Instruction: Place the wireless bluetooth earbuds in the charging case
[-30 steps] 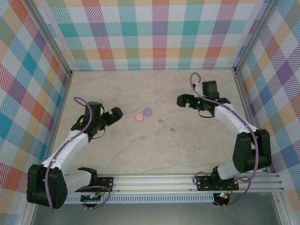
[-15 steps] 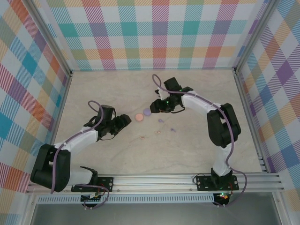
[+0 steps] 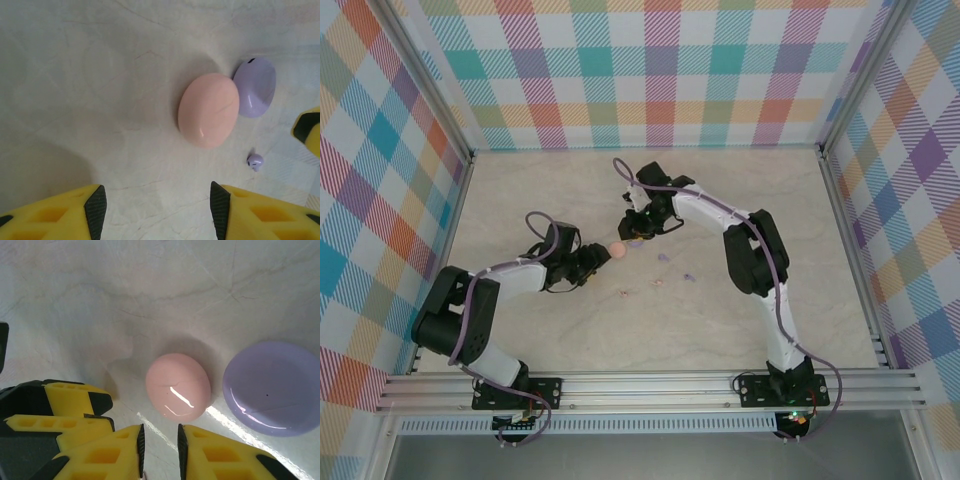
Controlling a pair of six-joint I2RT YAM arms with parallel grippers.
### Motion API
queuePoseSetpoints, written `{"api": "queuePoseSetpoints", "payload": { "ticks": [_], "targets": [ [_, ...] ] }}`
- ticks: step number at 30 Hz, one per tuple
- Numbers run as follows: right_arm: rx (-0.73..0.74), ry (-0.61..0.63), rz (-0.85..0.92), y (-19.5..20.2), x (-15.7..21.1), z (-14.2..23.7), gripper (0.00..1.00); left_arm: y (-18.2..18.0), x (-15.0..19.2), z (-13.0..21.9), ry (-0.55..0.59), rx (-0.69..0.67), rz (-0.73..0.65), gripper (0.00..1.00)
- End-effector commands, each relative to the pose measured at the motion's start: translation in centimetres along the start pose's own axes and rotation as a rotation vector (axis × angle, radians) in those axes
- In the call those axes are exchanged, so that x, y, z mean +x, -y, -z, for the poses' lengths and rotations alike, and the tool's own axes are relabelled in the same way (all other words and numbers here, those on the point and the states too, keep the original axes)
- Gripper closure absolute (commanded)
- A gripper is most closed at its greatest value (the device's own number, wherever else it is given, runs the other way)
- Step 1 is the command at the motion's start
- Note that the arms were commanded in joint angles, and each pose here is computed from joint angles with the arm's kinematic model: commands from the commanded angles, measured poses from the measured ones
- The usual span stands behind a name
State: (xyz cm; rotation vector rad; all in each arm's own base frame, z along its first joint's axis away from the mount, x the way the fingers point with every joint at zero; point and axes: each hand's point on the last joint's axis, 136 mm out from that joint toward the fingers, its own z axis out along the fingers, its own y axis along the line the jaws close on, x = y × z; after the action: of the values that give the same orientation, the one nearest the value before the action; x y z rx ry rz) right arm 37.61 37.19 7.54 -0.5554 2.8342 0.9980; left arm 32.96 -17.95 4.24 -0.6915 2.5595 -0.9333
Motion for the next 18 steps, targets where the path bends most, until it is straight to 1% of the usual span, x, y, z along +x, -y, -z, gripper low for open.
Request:
{"api": "queuePoseSetpoints", "payload": {
  "ticks": [1,8,18],
  "targets": [
    [0.001,-0.033,-0.041,-0.2,0.2,-0.2,0.73,1.9,-0.7,-0.8,0.005,0.061,0.003,0.42],
    [0.005,-0.055,-0.063,0.0,-0.1,-1.0,0.76,2.0,-1.3,-2.4,0.008,0.083,0.03,0.48],
    [0.021,-0.095,-0.091,0.5,0.4,-2.4,0.76,2.2,-1.7,-3.9,0.005,0.102,0.047,0.52]
  ]
}}
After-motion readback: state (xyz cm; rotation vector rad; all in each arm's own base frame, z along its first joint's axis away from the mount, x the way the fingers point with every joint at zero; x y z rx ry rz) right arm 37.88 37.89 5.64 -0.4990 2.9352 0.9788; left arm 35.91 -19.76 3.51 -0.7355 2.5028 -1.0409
